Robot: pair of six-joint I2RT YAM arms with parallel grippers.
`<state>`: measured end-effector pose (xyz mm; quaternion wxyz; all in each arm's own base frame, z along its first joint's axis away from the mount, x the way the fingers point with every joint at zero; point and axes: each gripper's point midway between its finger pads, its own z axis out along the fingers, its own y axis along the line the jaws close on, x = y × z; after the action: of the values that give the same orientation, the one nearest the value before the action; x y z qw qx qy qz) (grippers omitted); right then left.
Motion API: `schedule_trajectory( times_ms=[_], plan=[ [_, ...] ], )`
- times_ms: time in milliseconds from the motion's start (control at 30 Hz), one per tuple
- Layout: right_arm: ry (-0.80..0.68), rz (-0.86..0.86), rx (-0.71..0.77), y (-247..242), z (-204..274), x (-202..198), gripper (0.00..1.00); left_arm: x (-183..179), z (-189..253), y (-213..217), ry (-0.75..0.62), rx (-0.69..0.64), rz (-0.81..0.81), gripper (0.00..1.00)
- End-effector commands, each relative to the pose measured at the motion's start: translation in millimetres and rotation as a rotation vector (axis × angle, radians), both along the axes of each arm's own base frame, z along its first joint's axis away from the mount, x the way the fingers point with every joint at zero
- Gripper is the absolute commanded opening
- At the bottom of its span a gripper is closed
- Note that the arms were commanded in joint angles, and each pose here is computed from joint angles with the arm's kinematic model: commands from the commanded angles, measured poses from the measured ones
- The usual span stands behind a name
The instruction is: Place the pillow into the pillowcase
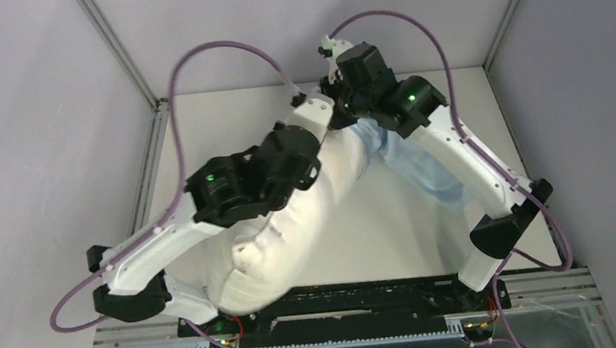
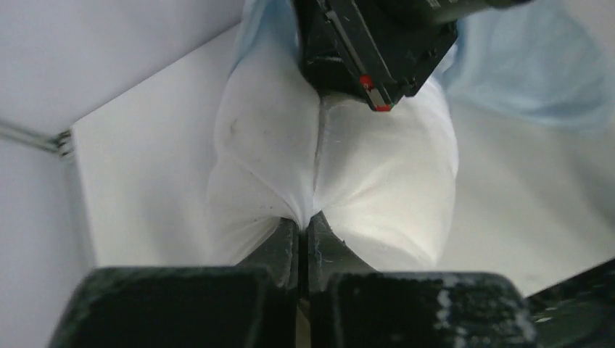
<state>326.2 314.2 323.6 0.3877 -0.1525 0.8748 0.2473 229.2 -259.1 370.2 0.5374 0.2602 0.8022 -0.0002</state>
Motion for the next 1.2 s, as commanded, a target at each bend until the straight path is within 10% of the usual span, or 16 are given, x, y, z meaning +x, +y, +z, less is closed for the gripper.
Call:
schedule_trajectory(
  times_ms=[0, 400, 567, 700, 1167],
  plan=[
    [-0.105, 0.115, 0.039, 19.7, 53.5, -26.4, 0.00, 4.2, 51.0, -3.7, 0.003, -0.316, 0.028, 0.00],
    [-0.058, 0.134, -0.039, 33.8, -3.0, -39.5, 0.02, 28.4, -130.3, 17.2, 0.282, -0.544, 0.103, 0.00],
    [-0.164, 0.115, -0.083, 29.3, 7.8, -42.5, 0.51, 22.5, -140.8, 27.1, 0.273, -0.533, 0.101, 0.00],
    [-0.261, 0.051, -0.112, 5.6, 9.5, -37.8, 0.71, 22.2, -136.7, 31.7, 0.258, -0.520, 0.102, 0.00],
    [-0.353, 0.061, -0.058, -37.7, -18.9, -57.6, 0.75, 25.9, -142.0, 33.2, 0.262, -0.479, 0.113, 0.00]
  ],
)
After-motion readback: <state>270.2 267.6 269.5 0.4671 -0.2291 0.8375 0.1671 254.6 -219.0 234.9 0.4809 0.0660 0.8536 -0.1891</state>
